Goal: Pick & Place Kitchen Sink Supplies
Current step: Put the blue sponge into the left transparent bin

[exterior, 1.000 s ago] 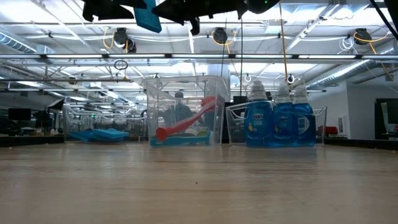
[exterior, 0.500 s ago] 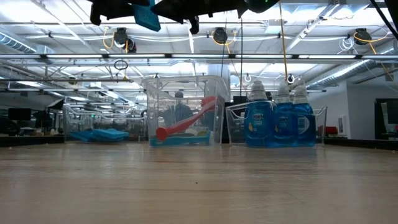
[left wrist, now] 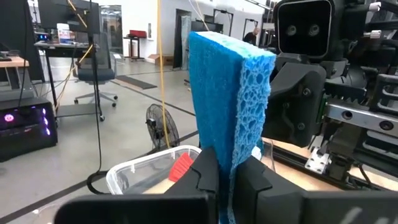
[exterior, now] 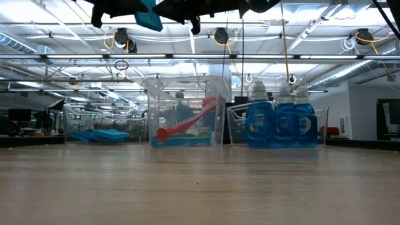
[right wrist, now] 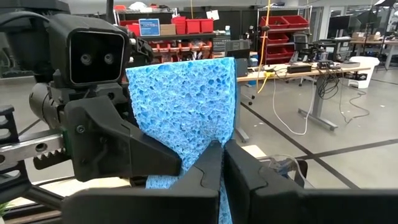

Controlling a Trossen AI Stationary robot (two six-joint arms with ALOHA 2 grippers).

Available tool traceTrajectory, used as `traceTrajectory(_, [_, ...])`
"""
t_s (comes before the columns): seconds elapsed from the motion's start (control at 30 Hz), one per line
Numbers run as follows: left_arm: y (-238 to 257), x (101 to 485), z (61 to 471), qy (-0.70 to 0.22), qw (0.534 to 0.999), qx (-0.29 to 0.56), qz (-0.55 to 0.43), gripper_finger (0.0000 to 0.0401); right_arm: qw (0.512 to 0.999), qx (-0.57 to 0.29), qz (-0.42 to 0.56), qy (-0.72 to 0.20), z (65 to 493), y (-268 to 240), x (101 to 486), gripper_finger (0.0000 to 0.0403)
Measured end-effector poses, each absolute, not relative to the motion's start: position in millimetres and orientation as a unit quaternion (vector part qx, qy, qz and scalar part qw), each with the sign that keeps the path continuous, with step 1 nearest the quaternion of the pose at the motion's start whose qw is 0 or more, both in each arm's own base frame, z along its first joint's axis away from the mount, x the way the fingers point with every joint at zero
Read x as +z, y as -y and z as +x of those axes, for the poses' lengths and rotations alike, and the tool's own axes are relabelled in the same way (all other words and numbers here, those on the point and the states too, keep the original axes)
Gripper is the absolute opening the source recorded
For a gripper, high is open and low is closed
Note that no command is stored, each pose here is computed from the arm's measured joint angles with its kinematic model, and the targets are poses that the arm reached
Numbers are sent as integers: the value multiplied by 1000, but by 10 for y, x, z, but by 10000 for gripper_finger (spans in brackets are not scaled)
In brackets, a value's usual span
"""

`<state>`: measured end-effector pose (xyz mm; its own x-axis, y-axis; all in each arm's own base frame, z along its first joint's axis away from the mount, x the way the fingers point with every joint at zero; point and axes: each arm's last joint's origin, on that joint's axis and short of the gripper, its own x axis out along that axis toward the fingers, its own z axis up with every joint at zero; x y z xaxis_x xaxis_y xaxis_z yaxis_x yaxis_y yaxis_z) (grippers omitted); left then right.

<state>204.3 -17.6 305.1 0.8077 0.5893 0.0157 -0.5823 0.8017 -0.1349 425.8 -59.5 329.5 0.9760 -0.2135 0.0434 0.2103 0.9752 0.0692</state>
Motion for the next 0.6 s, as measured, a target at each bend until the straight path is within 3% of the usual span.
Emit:
traceTrajectory(0.33, [169, 3023, 2026, 16, 944, 322, -63, 8, 994, -105, 14, 17, 4260, 594, 3281, 10])
traceTrajectory(0.6, [144, 3011, 1915, 0, 939, 336, -80, 8, 993, -114, -11, 24, 4225, 655, 3334, 78])
